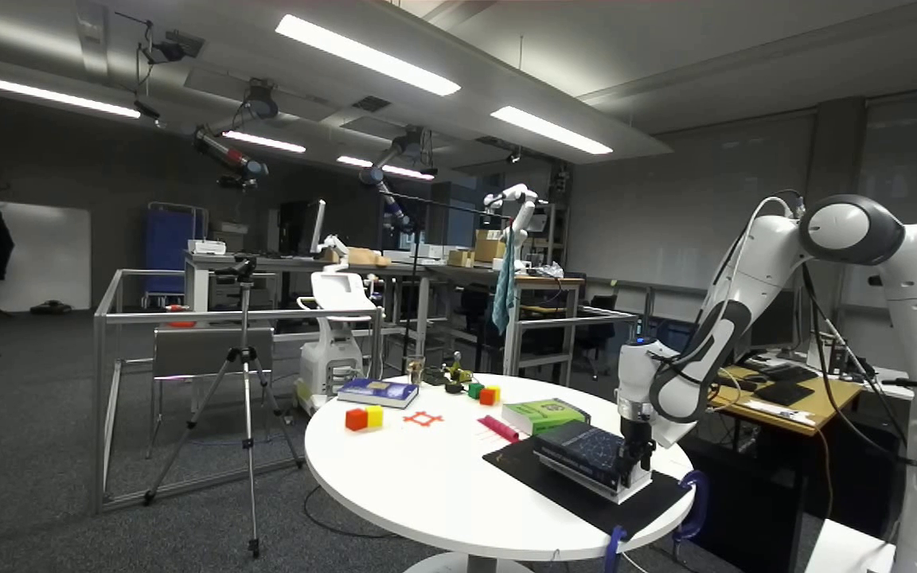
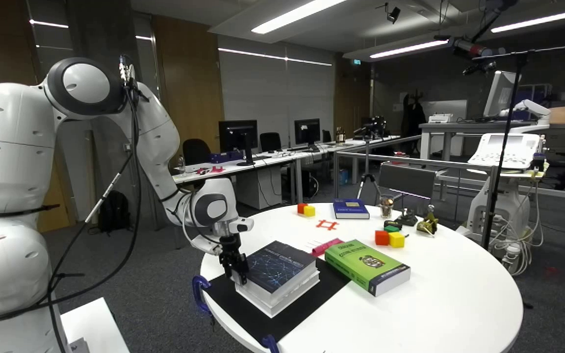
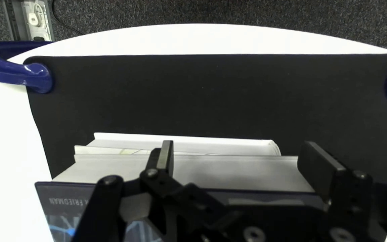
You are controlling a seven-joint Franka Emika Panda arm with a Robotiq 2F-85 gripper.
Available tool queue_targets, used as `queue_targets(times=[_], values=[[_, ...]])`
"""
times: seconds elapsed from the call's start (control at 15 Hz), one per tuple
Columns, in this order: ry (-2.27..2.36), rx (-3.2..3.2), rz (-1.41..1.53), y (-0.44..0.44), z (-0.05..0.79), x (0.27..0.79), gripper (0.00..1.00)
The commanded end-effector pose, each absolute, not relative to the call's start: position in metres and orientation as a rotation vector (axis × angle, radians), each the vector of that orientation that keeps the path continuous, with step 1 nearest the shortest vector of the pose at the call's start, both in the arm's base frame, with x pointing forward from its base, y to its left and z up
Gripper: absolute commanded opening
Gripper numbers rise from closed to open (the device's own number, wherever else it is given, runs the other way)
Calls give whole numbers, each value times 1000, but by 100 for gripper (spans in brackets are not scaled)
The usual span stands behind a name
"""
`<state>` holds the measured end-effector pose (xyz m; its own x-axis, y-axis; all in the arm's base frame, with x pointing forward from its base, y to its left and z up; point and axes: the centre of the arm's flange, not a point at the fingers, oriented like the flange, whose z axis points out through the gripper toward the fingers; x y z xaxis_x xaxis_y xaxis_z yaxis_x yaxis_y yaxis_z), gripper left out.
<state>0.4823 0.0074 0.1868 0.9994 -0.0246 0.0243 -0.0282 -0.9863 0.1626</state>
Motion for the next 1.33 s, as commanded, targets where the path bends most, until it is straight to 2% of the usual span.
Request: queue_targets(times=[0.0, 0.27, 0.6, 0.8, 1.27], values=[[-90, 2948, 153, 6, 192, 489, 100], [-110, 2925, 180, 2, 193, 488, 100], [-35, 2908, 60, 2, 207, 481, 100], [-69, 2890, -12, 10, 230, 475, 100], [-87, 2873, 118, 41, 314, 484, 100]])
